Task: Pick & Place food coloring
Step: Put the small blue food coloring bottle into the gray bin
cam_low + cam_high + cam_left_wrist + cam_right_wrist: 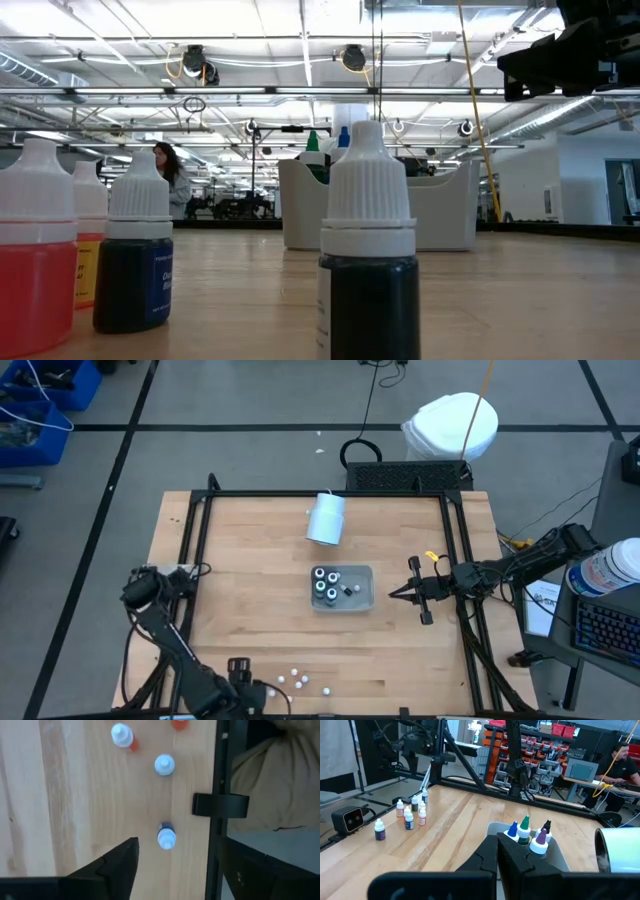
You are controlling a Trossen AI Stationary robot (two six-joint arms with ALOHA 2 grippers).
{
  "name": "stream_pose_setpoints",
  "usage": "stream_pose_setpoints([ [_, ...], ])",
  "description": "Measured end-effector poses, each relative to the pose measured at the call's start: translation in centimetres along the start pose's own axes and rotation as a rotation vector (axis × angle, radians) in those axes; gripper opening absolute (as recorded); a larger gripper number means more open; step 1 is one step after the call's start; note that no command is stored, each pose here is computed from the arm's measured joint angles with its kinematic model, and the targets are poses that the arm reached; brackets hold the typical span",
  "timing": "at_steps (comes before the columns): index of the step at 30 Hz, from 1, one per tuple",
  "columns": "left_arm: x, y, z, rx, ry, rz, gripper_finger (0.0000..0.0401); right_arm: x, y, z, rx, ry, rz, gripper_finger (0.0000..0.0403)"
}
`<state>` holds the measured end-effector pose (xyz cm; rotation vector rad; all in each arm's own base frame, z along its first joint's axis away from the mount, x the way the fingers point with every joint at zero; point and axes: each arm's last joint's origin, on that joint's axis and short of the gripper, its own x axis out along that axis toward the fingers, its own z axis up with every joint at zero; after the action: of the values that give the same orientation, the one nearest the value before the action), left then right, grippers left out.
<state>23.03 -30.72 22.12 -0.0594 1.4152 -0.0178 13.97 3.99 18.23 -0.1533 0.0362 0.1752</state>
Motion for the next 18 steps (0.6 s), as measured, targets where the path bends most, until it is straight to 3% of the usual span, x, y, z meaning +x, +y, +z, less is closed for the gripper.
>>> stream_pose_setpoints([
  [11, 2.2, 0.1, 0.1, -0.003, -0.02, -0.067, 0.0258, 0.0, 0.0, 0.0, 0.0, 0.001, 0.0, 0.0],
  [18, 3.2, 0.8, -0.2, -0.007, 0.01, -0.04, 0.0261, 0.0, 0.0, 0.0, 0.0, 0.001, 0.0, 0.0],
])
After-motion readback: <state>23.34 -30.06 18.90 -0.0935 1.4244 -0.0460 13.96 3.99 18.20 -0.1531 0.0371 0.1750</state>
